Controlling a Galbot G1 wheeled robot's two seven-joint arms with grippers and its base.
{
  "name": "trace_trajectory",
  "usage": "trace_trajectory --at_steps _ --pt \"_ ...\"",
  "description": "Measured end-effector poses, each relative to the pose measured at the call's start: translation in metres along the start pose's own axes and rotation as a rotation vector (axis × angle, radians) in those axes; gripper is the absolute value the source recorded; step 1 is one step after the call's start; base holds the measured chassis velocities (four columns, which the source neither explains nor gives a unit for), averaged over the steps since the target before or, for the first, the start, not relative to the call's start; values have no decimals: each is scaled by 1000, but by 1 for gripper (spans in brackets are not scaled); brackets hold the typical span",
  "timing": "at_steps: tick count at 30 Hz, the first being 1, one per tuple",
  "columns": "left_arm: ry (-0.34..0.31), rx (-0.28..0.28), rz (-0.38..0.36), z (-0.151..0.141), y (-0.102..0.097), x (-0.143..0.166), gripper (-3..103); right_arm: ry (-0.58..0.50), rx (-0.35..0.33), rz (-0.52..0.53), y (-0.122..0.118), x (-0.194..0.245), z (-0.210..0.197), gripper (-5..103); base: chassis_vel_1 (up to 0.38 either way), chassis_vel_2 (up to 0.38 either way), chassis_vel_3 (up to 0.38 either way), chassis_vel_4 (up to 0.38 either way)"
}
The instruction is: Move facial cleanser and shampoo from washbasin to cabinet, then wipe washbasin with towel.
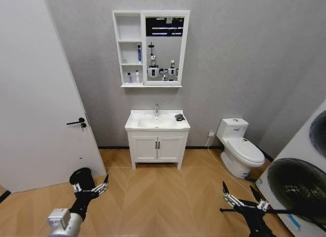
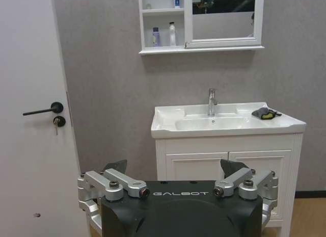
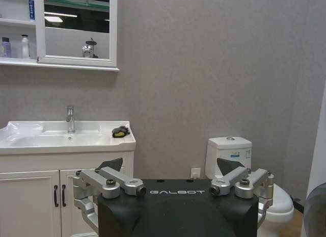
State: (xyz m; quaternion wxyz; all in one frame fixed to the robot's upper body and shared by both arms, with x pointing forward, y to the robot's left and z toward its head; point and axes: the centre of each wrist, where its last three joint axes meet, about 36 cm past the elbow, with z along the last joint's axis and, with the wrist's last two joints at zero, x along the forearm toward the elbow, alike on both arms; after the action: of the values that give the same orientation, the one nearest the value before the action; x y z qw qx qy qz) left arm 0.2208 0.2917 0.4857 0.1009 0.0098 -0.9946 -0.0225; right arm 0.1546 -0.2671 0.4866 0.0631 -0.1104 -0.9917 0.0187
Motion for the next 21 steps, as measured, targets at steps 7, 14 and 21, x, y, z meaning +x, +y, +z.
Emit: trace_trajectory --at_steps 7,14,21 --pt "0 0 0 0 0 0 100 0 0 0 0 0 0 100 -73 24 76 -29" --pt "0 0 0 0 0 0 100 0 0 0 0 0 0 100 0 0 0 0" --pt "0 0 0 0 0 0 100 0 0 0 0 0 0 100 0 0 0 0"
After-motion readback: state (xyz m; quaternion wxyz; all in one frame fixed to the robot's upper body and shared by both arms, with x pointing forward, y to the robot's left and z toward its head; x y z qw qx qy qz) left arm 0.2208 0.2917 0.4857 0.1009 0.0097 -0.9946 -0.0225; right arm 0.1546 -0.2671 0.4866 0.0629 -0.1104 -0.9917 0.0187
